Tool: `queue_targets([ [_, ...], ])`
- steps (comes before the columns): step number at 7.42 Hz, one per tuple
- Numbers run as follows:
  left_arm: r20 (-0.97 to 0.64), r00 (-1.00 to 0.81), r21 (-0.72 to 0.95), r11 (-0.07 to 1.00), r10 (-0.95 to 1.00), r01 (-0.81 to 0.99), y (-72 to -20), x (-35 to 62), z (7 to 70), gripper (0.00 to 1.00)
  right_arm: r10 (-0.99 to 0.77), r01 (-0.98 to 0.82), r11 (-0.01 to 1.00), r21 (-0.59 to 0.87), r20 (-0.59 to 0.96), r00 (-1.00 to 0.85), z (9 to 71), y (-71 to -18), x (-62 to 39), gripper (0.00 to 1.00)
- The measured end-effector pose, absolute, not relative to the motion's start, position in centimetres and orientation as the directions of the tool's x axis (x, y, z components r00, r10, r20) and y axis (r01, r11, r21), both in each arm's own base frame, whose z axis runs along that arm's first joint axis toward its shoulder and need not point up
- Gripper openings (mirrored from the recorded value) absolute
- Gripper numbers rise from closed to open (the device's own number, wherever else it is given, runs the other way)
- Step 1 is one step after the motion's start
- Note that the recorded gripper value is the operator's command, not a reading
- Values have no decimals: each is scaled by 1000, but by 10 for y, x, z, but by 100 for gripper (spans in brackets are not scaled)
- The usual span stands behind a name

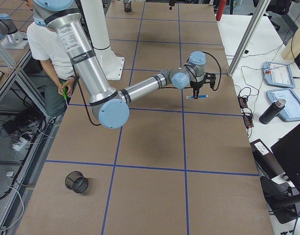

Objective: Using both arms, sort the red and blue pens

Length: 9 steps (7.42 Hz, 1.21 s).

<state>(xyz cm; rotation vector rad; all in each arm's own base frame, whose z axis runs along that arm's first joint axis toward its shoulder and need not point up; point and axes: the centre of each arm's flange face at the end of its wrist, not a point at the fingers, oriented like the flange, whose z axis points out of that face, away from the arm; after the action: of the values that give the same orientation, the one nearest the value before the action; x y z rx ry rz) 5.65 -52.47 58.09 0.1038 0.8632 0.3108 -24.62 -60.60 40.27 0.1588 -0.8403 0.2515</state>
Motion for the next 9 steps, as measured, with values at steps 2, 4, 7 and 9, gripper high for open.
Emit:
queue_targets([
  [2,-734,609,200,953,301,-229,-526,58,589,100,183,-337,938,76,718,672,443,-562,-170,0],
  [4,-735,610,194,954,296,-229,-527,58,592,100,152,-316,940,132,666,731,489,-542,-101,0],
  [7,-735,610,193,954,295,-229,-529,59,592,100,82,-269,939,215,618,782,565,-495,-12,0],
  [9,-735,611,191,955,294,-229,-531,59,593,100,64,-303,916,264,649,758,611,-437,31,0],
])
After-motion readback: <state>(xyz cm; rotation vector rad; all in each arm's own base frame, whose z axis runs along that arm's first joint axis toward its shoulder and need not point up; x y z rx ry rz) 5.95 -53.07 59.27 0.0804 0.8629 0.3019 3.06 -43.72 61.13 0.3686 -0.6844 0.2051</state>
